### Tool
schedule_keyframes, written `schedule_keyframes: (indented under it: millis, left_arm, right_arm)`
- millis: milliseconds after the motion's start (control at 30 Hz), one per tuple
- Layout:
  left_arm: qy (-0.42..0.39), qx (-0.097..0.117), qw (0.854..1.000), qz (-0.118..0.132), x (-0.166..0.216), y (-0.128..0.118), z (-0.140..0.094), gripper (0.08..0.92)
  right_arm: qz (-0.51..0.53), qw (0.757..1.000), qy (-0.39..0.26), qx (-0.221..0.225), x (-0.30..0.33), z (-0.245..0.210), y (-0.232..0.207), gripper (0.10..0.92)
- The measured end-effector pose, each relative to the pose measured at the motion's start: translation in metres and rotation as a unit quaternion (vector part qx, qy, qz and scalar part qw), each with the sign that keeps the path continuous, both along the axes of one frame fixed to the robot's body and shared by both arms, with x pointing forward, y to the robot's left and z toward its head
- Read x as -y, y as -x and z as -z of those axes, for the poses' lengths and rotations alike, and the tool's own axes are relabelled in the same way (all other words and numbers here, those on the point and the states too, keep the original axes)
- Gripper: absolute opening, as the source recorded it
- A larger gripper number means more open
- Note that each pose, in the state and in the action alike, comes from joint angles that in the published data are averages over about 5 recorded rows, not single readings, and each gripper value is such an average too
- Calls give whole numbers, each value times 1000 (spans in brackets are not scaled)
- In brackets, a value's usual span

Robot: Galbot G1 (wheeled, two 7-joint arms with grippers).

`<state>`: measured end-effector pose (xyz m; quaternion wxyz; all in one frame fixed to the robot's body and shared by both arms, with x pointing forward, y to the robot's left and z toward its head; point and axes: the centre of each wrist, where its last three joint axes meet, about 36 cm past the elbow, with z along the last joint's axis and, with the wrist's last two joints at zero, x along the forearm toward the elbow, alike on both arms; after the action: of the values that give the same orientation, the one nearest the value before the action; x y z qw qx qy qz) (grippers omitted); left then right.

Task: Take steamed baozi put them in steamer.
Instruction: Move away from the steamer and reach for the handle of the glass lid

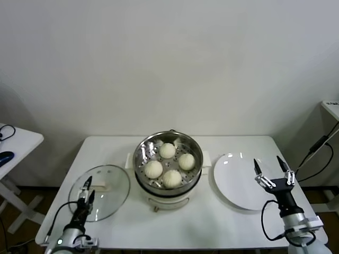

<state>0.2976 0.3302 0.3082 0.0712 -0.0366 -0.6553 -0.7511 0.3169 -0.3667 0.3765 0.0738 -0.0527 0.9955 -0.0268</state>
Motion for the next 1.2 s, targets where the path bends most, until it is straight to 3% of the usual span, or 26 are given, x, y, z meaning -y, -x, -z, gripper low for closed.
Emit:
schedule_keyframes:
  millis: [800,1200]
  left_arm:
    - [-9,-20,1000,-13,-12,-47,31,823]
    - [0,-11,1000,-19,-12,-64,33,823]
  right_arm:
    - [-29,999,43,-15,20,-6,-32,823]
    - [-34,998,52,-17,19,-3,-32,823]
